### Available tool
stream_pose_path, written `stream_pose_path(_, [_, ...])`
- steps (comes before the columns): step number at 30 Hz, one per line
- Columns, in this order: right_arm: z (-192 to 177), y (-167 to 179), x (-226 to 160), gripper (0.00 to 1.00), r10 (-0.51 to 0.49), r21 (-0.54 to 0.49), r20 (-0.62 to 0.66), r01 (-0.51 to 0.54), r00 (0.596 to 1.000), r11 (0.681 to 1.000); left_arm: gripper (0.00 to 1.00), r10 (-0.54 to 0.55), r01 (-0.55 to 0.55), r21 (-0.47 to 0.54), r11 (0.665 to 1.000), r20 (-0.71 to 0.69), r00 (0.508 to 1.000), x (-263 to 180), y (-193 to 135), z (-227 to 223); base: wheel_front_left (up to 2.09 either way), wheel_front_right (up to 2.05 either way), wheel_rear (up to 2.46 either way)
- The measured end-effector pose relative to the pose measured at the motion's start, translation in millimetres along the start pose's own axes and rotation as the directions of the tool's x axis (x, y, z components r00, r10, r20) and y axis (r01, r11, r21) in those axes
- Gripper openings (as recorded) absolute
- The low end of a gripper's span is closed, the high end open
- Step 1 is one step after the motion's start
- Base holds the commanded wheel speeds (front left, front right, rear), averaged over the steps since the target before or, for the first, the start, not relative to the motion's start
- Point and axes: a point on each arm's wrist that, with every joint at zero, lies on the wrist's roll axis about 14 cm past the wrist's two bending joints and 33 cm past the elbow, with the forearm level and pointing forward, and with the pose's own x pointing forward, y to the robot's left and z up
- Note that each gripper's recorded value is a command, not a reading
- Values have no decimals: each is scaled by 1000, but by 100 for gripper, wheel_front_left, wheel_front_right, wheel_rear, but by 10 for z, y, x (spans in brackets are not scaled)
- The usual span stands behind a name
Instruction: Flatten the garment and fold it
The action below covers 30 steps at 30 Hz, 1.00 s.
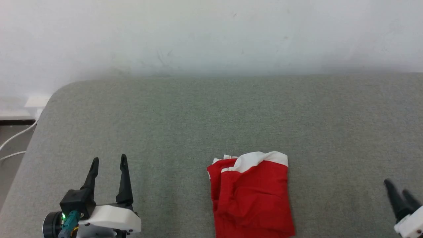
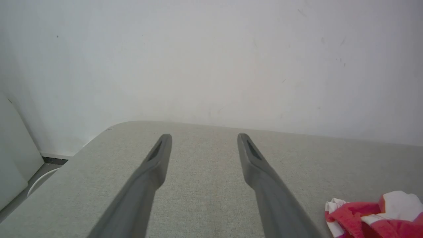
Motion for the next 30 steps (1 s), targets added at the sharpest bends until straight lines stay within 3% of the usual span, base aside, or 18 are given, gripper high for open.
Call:
stream_pose_path(4, [-598,-121,22,100,9,156,-298,40,955,987,100,20,-20,1,1000,-3,1000,-33,64,-5,0,0,0])
stream_pose_path(8, [-1092,204,13,100,176,358,-507,21,844,933,100,38,-38,2,999,-7,999,-68,119,-15,0,0,0])
stream_pose_path(14, [-1321,868,132,100,430,566,-560,-51,708,823,100,51,-51,0,999,-14,999,-80,142,-38,0,0,0])
stream_pose_path(18, [-1512,1280,160,100,515,602,-588,-88,624,794,100,56,-56,-3,998,-15,998,-72,153,-45,0,0,0])
stream_pose_path(20, [-1579,1412,169,16,530,597,-603,-103,596,796,100,55,-55,-6,998,-19,998,-81,147,-58,0,0,0])
stream_pose_path(21, [-1613,1457,174,0,529,585,-614,-112,586,803,100,58,-58,-5,998,-21,998,-87,151,-66,0,0,0])
stream_pose_path(26, [-1669,1503,230,0,477,481,-649,-166,592,861,100,60,-60,-4,998,-25,998,-95,144,-80,0,0,0])
stream_pose_path(30, [-1554,1408,309,0,397,306,-655,-254,643,917,100,34,-34,-16,999,-25,999,-58,50,-87,0,0,0])
